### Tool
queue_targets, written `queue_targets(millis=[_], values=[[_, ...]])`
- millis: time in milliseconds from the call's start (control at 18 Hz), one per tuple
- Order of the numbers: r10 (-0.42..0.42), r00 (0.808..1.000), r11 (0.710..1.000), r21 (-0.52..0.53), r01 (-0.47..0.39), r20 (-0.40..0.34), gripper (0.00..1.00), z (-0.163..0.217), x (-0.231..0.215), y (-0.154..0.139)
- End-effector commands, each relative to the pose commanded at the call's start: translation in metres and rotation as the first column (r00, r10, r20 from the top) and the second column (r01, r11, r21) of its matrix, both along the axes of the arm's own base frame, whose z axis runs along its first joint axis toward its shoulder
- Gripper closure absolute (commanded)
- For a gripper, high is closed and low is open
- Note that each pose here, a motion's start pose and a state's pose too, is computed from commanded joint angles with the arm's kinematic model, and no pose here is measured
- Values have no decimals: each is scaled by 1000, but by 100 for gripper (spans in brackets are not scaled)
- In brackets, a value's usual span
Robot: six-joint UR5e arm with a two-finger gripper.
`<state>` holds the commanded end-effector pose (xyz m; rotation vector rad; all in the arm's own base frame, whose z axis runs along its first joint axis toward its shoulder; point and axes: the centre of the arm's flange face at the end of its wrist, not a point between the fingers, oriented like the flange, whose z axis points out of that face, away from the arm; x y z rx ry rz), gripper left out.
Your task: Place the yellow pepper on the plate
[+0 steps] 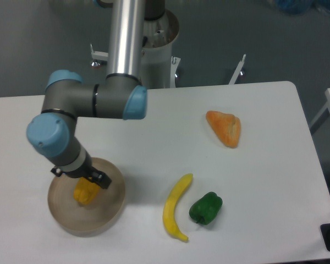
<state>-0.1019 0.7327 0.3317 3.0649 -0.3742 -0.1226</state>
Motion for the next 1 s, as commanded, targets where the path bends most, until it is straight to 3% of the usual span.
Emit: queue_targets(millis=[556, 1000], values=[[-160, 987, 987, 11, 160, -16, 1, 37, -161, -51], [-179, 983, 984, 21, 179, -34, 1, 49, -200, -65]])
